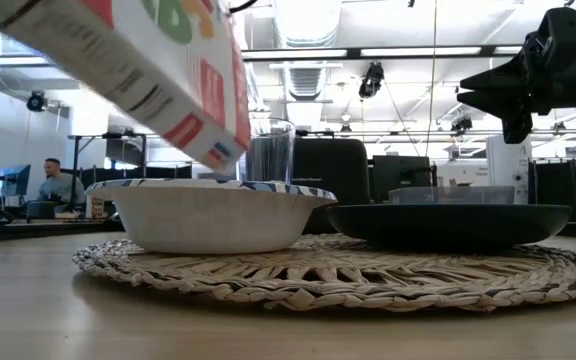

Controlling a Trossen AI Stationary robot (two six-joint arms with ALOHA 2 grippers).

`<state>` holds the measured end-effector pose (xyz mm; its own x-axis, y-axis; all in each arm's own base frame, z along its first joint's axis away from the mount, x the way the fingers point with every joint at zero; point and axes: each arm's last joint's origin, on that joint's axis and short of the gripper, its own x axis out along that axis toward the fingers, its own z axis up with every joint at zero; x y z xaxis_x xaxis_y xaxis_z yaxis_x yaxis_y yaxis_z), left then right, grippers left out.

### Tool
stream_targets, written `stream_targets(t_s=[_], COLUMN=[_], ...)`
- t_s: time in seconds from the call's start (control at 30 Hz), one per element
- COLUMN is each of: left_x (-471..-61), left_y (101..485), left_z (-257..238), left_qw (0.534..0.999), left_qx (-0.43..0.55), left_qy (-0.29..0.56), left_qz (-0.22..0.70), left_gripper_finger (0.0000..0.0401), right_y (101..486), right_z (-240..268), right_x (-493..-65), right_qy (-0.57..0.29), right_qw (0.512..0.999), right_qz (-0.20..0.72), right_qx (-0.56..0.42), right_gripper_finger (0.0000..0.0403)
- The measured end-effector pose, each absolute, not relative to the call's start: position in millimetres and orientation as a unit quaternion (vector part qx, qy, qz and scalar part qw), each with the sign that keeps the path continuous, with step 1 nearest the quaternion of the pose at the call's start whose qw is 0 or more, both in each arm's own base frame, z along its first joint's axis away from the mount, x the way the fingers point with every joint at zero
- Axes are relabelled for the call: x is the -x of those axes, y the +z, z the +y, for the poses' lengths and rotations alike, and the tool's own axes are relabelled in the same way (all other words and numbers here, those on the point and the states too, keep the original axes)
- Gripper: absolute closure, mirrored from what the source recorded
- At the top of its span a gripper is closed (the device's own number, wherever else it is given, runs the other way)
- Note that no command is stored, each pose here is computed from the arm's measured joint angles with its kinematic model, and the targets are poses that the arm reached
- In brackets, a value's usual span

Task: Arrange a breakfast setting
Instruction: Pour the cereal from the red cereal box into the white bowl

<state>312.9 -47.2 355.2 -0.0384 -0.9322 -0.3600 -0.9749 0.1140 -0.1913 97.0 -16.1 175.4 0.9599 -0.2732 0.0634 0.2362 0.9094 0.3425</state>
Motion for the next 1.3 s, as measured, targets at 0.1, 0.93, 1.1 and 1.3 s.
stream_targets(t_s=[0.1,0.93,1.1,1.3], left_x=[-316.3,-325.8,-325.2,-326.5], left_y=[353.7,354.9,352.2,349.9], left_z=[-47.9,-54.9,-56.8,-59.1], left_qw=[0.203,0.238,0.238,0.246], left_qx=[0.662,0.650,0.646,0.640], left_qy=[0.053,0.019,0.019,0.013], left_qz=[0.719,0.721,0.725,0.728], left_gripper_finger=[0.0401,0.0401,0.0401,0.0401], right_y=[175.5,175.4,175.4,175.5], right_z=[-16.1,-16.1,-16.1,-16.1], right_x=[-97.0,-97.0,-97.0,-97.0], right_qy=[-0.131,-0.131,-0.131,-0.131], right_qw=[0.976,0.976,0.976,0.976], right_qz=[-0.055,-0.055,-0.055,-0.055], right_qx=[-0.168,-0.168,-0.168,-0.168], right_gripper_finger=[0.0291,0.0291,0.0291,0.0291])
